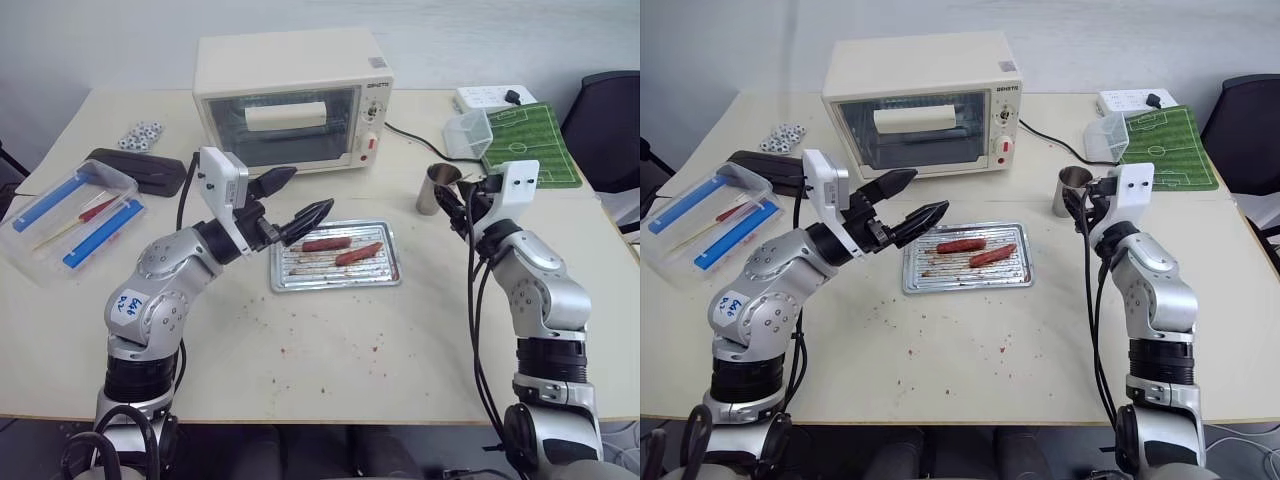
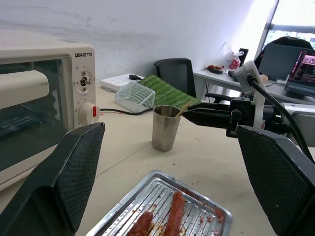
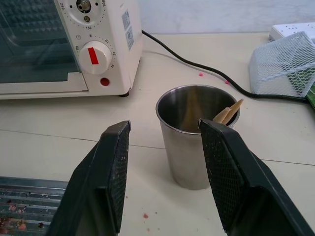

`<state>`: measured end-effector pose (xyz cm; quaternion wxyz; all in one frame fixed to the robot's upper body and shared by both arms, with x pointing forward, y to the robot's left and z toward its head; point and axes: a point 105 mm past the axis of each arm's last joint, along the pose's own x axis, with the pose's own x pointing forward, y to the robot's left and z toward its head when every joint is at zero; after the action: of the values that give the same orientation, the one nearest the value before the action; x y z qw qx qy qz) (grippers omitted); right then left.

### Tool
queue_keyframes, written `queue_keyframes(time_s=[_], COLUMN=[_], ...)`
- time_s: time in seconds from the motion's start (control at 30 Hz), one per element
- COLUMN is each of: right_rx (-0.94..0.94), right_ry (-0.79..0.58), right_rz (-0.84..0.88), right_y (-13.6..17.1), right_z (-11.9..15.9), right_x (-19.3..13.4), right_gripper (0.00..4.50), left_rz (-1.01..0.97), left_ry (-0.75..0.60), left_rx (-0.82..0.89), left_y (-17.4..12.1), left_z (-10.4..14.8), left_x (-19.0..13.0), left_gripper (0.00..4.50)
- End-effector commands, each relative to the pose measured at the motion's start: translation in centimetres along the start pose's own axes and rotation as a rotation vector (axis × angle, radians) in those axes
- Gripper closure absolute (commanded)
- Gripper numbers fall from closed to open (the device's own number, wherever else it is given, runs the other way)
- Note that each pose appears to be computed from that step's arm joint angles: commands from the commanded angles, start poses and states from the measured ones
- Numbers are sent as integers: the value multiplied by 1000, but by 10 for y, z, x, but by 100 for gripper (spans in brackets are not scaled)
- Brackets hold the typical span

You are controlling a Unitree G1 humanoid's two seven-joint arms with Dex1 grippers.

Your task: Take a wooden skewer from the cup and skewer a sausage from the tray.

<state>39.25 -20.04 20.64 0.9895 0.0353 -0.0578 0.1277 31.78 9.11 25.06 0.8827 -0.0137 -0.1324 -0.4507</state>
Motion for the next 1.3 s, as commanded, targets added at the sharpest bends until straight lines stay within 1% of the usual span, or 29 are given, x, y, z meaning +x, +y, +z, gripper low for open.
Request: queue_keyframes(time_s=[0.03,0.4,0.77,0.9,1.07,1.3], right_rx=[-27,-46,-38,-39,-37,-37], right_ry=[-53,-77,-89,-87,-78,-82], right_rz=[-12,-45,-18,-20,-30,-52], right_y=[-3,-14,-5,-7,-9,-13], right_z=[18,26,28,27,25,26], right_x=[-5,1,12,11,3,3], right_gripper=[222,222,222,222,222,222], left_rz=[-9,-16,-2,5,15,7], left_ry=[-29,-29,-30,-32,-28,-33], left_rx=[38,38,47,50,50,46], left_y=[-1,-1,-1,0,1,0], left_z=[10,10,12,13,12,13], left_x=[1,3,1,-1,-3,1], left_gripper=[0,0,0,0,0,0])
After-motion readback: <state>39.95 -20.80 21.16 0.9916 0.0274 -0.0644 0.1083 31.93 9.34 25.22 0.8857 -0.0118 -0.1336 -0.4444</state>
